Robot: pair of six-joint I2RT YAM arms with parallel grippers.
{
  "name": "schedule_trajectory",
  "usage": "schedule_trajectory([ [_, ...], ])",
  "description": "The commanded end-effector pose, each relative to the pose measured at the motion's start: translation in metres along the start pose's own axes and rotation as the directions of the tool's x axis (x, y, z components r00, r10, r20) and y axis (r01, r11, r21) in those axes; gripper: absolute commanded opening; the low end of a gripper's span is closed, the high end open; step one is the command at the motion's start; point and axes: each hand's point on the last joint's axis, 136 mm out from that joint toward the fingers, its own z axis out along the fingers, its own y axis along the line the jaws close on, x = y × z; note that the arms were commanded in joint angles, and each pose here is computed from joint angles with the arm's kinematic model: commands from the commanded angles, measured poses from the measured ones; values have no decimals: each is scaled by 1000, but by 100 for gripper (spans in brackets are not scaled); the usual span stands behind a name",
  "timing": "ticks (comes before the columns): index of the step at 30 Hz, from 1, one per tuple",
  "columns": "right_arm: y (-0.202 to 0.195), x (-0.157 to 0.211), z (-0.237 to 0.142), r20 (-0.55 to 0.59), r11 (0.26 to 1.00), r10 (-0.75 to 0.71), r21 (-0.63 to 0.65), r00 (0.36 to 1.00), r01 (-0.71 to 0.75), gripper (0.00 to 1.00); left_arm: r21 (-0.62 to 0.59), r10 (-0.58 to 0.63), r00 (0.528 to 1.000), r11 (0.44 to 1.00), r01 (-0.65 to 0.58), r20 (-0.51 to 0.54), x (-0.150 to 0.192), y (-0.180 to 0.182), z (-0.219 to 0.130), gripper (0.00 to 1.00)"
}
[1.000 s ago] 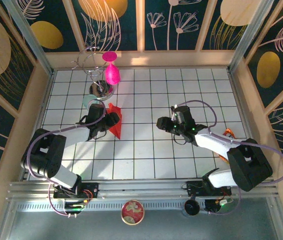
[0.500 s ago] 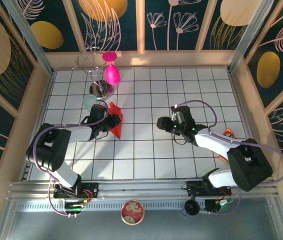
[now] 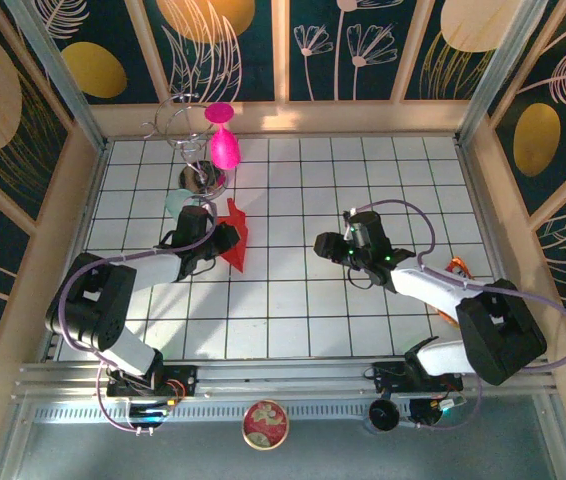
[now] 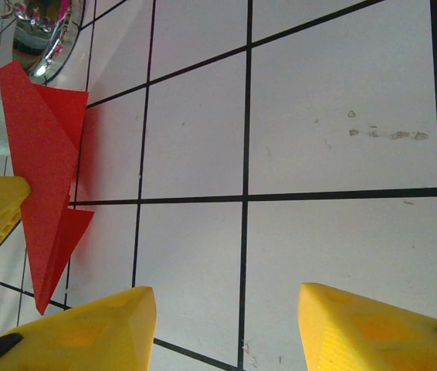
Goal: Fold a paper plane with a square sheet of paper (pick it up from the middle)
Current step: Turn over the paper at the center of the table.
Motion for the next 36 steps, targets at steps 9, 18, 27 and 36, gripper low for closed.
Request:
schedule_trajectory([
  [9, 12, -30, -30, 153, 996, 51, -78, 987, -39, 52, -313, 261, 965, 916, -252, -11, -5, -19, -26, 10],
  [18, -17, -36, -44, 206, 992, 123, -25, 971, -120, 52, -658, 516, 841, 578, -483, -164, -4, -31, -23, 10],
  [27, -44, -36, -55, 241, 983, 161, 43, 957, -177, 52, -759, 621, 681, 204, -618, -388, 16, -18, 10, 9],
  [36, -85, -34, -74, 305, 950, 199, 172, 931, -259, 52, -729, 624, 643, 166, -664, -444, 46, -10, 42, 8],
])
